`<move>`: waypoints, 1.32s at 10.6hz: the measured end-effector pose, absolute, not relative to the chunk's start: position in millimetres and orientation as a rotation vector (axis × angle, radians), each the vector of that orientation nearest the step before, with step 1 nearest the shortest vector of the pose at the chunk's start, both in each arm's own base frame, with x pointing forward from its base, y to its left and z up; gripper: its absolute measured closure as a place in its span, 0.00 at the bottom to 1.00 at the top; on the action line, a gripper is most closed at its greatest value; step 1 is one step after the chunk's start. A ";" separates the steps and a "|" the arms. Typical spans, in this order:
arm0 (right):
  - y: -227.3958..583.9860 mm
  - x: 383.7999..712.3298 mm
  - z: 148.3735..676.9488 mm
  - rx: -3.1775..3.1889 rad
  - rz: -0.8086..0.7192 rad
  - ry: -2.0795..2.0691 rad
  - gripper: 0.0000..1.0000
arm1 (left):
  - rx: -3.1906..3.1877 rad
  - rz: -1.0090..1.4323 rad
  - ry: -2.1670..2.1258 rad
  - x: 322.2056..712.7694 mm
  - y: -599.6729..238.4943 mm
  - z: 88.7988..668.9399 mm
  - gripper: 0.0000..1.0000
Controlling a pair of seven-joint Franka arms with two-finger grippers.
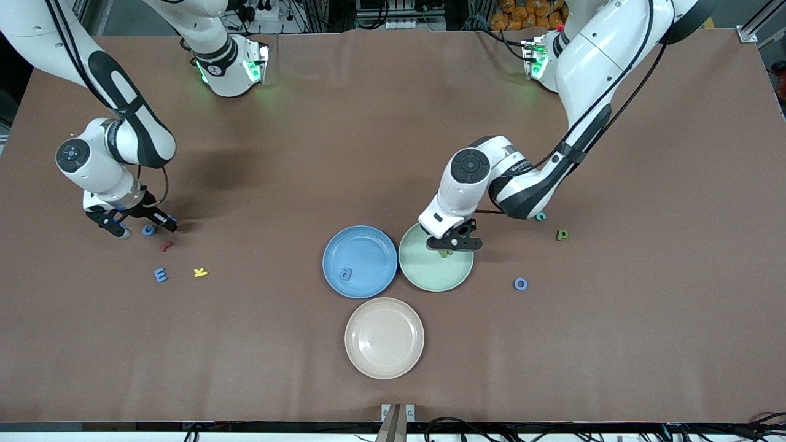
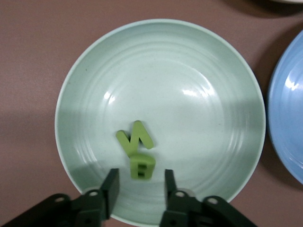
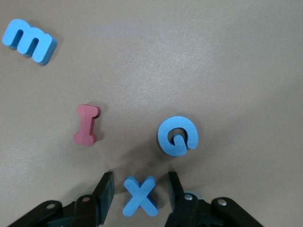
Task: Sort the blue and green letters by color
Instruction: 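Grasp the blue x with the right gripper while the left gripper drops B, then drop the x on the blue plate while the left gripper reaches green d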
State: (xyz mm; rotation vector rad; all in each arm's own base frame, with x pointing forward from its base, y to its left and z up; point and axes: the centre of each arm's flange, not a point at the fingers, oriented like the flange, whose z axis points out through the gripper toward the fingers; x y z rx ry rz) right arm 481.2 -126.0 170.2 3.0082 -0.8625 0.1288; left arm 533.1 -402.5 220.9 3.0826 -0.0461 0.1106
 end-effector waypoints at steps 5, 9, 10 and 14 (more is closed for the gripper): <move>-124.7 476.5 170.9 3.008 0.122 -0.861 0.52 | 3.054 0.233 0.021 566.0 -393.6 266.9 0.00; -125.5 472.7 173.0 3.007 0.119 -0.860 0.72 | 3.098 0.365 0.146 595.4 -343.6 339.5 0.00; -125.3 472.7 173.0 3.008 0.119 -0.857 0.72 | 3.111 0.388 0.177 599.8 -331.4 354.3 0.00; -119.9 474.8 173.9 3.022 0.122 -0.812 0.72 | 3.150 0.432 0.280 610.9 -285.4 403.6 0.00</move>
